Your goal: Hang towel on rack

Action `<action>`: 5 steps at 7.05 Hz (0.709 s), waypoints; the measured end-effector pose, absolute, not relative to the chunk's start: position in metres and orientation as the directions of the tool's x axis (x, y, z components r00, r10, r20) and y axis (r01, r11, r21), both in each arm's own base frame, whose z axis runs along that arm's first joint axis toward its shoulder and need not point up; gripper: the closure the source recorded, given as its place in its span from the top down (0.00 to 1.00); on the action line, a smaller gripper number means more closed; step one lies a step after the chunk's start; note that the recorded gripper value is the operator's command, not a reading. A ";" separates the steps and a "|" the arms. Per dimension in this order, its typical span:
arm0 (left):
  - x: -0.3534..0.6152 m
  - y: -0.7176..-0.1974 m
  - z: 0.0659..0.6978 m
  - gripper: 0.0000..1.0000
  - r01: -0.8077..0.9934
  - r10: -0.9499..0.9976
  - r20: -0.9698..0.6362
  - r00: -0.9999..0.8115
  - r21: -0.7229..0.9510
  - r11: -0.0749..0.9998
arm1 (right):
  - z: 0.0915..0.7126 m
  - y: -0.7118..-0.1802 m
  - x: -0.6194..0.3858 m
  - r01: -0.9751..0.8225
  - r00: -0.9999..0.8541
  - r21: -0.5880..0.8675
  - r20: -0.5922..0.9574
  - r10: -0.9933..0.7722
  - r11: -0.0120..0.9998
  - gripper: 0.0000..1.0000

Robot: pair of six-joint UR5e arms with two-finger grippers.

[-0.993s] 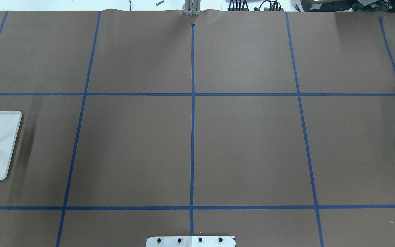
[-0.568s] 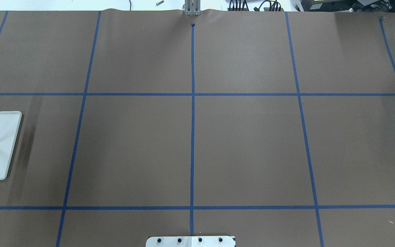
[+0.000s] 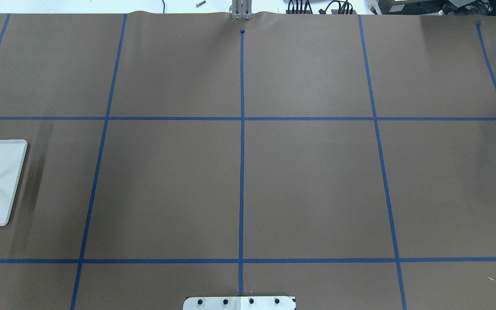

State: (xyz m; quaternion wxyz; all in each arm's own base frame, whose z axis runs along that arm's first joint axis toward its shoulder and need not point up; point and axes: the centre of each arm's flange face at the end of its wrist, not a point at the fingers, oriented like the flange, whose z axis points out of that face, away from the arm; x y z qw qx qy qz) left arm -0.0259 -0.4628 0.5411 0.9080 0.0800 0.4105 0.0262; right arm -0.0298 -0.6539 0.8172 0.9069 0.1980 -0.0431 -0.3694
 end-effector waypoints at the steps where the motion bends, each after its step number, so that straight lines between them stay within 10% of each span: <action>1: -0.026 -0.463 0.541 0.98 0.018 0.113 -0.741 0.662 0.167 0.986 | 0.819 -0.655 -0.032 0.655 0.722 0.386 -0.064 -0.689 0.650 0.44; 2: -0.026 -0.463 0.541 0.98 0.018 0.113 -0.741 0.662 0.166 0.986 | 0.819 -0.655 -0.034 0.656 0.720 0.384 -0.061 -0.691 0.649 0.00; 5: -0.026 -0.463 0.542 0.98 0.018 0.112 -0.741 0.662 0.165 0.986 | 0.820 -0.656 -0.038 0.658 0.716 0.383 -0.053 -0.696 0.648 0.00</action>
